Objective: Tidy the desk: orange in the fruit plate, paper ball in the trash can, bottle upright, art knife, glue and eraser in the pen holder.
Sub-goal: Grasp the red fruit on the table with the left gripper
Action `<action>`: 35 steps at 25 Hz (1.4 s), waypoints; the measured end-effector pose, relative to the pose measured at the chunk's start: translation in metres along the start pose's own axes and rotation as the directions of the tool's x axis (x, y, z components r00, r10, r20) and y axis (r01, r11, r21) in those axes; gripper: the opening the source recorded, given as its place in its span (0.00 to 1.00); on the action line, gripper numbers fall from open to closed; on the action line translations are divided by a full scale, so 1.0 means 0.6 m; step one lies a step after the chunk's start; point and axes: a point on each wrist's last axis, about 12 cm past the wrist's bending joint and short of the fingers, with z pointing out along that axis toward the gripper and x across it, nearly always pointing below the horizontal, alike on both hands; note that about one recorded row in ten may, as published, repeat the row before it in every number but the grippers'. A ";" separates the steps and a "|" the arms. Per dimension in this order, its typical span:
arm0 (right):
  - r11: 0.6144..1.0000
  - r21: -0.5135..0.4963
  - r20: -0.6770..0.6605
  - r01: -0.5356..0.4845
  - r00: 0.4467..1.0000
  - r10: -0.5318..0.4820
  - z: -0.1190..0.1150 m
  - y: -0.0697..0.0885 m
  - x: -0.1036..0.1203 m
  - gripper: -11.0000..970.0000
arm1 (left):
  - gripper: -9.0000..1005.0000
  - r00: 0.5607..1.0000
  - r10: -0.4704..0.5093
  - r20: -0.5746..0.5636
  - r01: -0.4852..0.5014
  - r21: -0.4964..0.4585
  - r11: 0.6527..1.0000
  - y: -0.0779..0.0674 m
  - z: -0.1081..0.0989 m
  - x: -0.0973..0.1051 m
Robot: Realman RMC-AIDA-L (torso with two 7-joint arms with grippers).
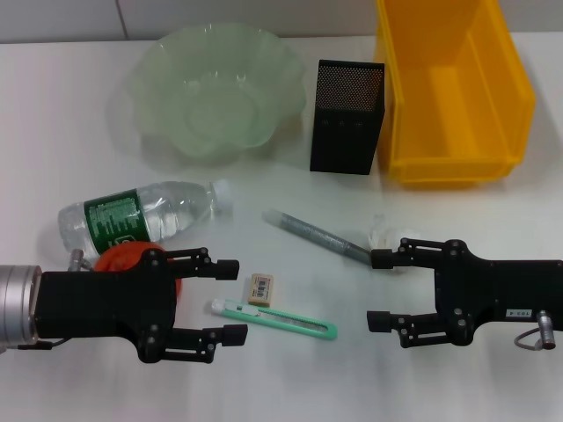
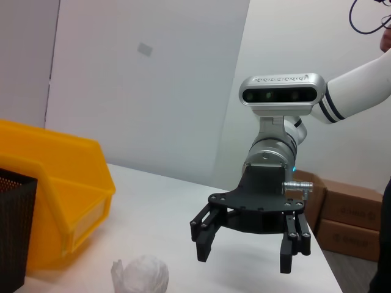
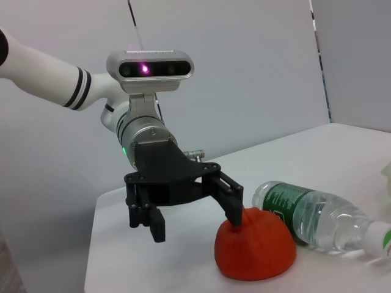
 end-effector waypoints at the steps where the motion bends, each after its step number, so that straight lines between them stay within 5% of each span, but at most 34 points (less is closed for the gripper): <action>1: 1.000 0.000 0.000 0.000 1.000 0.000 0.000 0.000 0.000 0.85 | 0.78 1.000 0.000 0.000 0.000 0.000 1.000 0.000 0.000 0.000; 22: 1.000 -0.002 0.006 0.000 1.000 0.000 -0.002 0.001 -0.001 0.85 | 0.78 1.000 0.017 -0.003 -0.017 -0.006 1.000 0.004 -0.003 -0.006; 27: 1.000 -0.002 0.003 0.000 1.000 0.000 -0.003 -0.001 -0.003 0.85 | 0.78 0.999 0.031 -0.015 -0.032 -0.049 0.998 0.006 -0.024 -0.006; 28: 1.000 -0.001 0.003 0.000 1.000 0.000 -0.004 -0.002 -0.003 0.85 | 0.78 0.999 0.028 -0.027 -0.031 -0.119 0.992 0.007 -0.054 0.001; 35: 1.000 0.006 0.005 -0.009 1.000 0.009 -0.006 -0.004 -0.005 0.85 | 0.78 0.995 0.002 -0.102 -0.027 -0.252 0.967 0.007 -0.105 0.024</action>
